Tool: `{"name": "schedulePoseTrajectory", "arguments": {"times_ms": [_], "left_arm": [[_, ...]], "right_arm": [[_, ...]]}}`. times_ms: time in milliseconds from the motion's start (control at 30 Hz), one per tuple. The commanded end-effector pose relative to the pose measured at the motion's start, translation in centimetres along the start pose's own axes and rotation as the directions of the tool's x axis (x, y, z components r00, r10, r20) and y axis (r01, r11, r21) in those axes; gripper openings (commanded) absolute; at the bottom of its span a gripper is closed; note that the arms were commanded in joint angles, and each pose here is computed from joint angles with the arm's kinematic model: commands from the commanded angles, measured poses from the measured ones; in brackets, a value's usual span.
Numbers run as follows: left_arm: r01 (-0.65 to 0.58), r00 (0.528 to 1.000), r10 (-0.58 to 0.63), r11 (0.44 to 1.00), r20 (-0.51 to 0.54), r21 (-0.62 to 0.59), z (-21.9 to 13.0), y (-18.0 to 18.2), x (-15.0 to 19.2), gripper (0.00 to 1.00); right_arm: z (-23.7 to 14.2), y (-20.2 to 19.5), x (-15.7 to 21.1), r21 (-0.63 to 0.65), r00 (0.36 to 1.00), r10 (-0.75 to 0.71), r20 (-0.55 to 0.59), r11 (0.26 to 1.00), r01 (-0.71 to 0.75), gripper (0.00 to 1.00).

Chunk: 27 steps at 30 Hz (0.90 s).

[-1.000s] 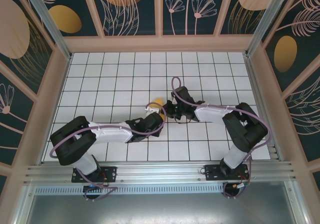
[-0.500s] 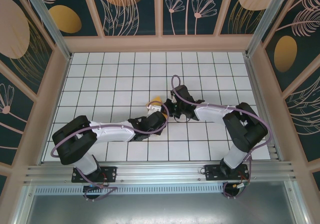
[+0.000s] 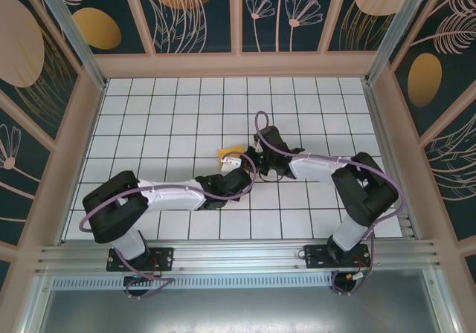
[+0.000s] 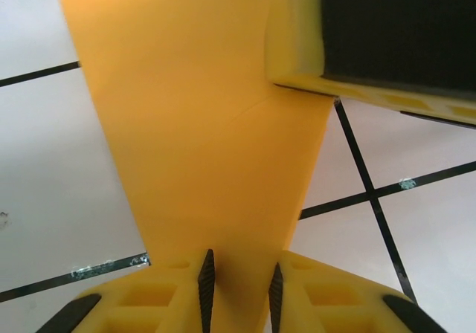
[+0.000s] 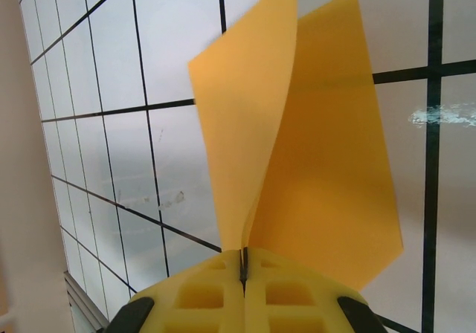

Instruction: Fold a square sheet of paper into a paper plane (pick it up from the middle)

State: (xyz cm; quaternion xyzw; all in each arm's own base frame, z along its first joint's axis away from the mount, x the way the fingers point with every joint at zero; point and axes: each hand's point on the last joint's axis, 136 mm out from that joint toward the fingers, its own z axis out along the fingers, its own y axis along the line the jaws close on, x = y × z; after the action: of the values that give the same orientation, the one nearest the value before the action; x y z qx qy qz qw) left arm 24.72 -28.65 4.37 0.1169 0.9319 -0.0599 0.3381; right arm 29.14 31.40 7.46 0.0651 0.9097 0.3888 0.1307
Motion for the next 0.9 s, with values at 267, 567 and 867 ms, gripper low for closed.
{"name": "schedulePoseTrajectory", "arguments": {"times_ms": [267, 567, 867], "left_arm": [[-0.017, 1.0, 0.017, 1.0, 0.006, 0.0, 0.1, -0.5, 0.0, 0.13], [0.042, 0.999, -0.042, 0.998, 0.014, 0.055, 0.3, -0.9, 0.7, 0.11], [0.181, 0.983, -0.184, 0.943, -0.015, 0.28, 0.3, -2.2, 1.0, 0.09]], "right_arm": [[-0.2, 1.2, -0.7, -0.02, 1.0, -0.014, 0.008, 1.0, 0.015, 0.07], [-1.2, 1.5, -1.2, -0.025, 0.998, -0.052, 0.026, 0.998, 0.053, 0.22], [-4.0, 2.4, -2.2, -0.033, 0.986, -0.148, 0.07, 0.988, 0.151, 0.5]]}}
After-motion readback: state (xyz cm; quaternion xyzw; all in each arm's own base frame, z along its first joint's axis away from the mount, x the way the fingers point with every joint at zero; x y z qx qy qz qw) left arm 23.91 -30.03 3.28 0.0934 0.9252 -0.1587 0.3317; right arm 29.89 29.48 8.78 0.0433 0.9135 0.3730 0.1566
